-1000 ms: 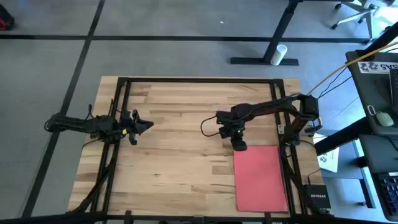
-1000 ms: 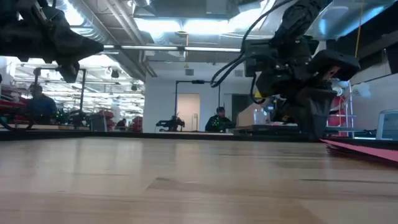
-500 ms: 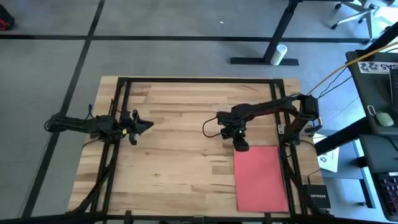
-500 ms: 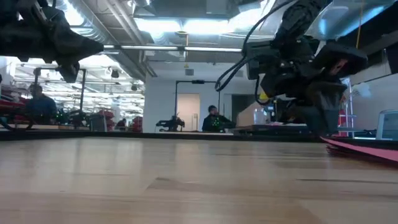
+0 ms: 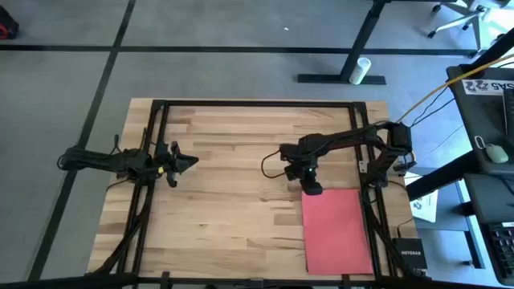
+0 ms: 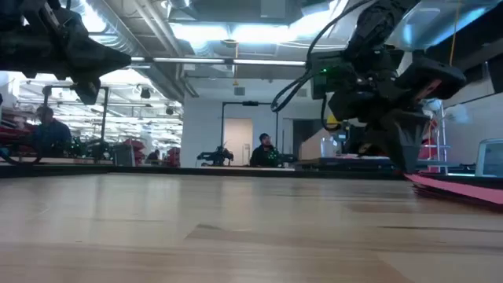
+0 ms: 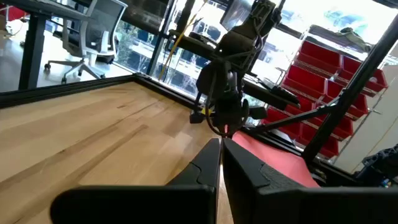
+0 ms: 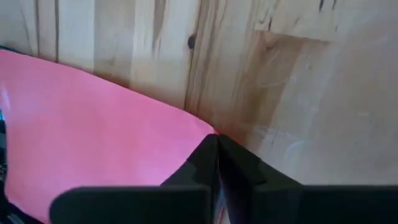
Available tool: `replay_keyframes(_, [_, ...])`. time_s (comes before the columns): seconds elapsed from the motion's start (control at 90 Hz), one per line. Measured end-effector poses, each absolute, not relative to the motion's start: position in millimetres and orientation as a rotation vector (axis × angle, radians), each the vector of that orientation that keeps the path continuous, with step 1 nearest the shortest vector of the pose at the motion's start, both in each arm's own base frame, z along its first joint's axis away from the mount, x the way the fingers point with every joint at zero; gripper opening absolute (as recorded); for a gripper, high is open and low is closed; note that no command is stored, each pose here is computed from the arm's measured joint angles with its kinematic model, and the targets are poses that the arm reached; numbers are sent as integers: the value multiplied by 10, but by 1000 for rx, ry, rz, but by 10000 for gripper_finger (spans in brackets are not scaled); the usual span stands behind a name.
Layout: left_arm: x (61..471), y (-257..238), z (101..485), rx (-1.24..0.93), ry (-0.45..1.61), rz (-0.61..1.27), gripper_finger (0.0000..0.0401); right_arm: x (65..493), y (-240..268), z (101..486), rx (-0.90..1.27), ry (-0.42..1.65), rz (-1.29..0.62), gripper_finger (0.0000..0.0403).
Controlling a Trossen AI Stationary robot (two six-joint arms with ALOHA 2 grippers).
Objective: Organize paper
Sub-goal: Move the red paper to the top left of the table
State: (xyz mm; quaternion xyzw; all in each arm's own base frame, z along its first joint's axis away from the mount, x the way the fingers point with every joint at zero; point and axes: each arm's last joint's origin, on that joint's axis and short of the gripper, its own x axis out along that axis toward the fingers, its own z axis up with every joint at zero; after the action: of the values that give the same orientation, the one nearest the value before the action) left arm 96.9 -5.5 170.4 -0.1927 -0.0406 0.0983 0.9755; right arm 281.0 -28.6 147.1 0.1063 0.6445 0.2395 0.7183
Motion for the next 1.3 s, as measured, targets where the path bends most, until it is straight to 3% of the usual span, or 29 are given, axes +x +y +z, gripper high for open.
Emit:
replay_keyframes(0.322, [969,-55,1703,-389,-81,198,0,3062,-404,1568,83,1241,425,0])
replay_keyframes(1.033, [1052,-80,1719,-363,-70,160,0,3688,-1196,2422,-231,601,128,0])
replay_keyframes(1.3, [1234,-122,1838,-260,0,127,0,4064,-1365,2334,-221,584,146,0])
